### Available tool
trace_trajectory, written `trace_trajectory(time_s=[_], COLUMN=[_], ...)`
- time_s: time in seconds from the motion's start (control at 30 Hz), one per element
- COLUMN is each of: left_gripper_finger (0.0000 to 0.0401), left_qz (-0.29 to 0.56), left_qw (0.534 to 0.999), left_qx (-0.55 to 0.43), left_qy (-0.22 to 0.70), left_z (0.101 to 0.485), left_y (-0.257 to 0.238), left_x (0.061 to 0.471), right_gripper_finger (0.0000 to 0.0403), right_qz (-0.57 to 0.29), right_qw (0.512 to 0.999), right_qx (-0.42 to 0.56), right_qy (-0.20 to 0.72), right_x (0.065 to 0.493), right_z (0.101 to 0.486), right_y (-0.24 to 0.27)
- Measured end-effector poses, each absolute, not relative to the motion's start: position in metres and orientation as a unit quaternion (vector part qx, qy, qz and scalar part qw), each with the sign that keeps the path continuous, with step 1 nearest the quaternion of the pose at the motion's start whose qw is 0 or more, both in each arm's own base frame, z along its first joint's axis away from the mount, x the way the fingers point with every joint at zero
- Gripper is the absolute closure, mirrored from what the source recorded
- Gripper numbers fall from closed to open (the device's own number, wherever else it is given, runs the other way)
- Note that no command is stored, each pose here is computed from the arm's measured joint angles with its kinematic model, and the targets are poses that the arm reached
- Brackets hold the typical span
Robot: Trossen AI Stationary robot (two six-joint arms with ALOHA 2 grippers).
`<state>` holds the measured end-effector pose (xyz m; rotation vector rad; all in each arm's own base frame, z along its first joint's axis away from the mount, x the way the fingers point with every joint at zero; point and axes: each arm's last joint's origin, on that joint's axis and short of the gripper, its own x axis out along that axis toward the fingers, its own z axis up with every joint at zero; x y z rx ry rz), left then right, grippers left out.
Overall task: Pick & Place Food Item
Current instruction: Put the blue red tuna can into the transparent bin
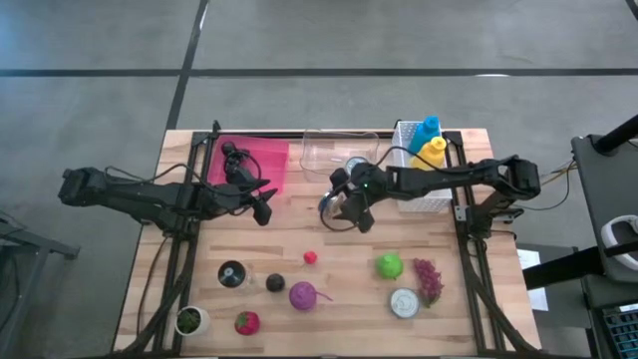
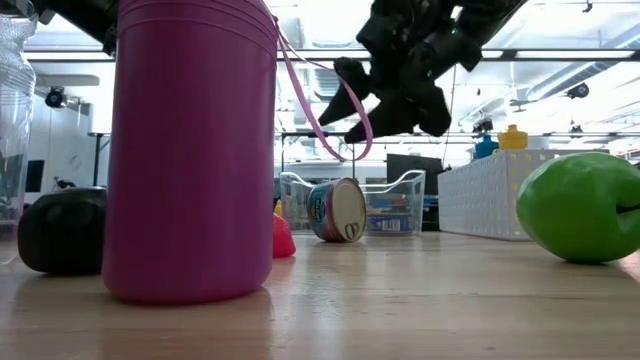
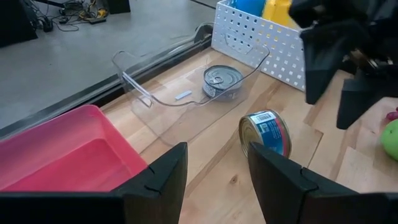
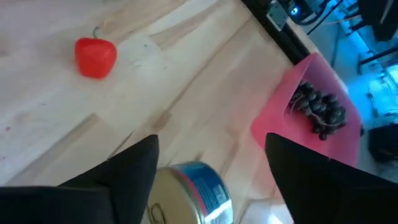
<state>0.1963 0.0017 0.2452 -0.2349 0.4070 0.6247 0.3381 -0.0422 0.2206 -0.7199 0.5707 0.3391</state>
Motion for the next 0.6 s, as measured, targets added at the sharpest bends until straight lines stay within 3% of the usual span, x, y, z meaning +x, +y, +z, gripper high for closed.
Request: trace_trajectory(time_s=[0.4, 0.6], left_gripper_finger=[0.0229, 0.0232], left_qz=[0.305, 0.305], left_qw=[0.924, 0.924], left_qx=[-0.113, -0.113], left_qy=[0.203, 0.203], left_z=[0.244, 0.244], left_y=[0.002, 0.002], left_x=[0.196, 0.196], right_gripper_finger=[0.0014, 0.0004], right_qz=[0.173, 0.173], right_qw=[0.874, 0.872], right_qx=[-0.351, -0.351], right_qy=[0.288, 0.294], right_x=[0.337, 0.34], right_z=[0.208, 0.201], right_y=[-0.068, -0.072])
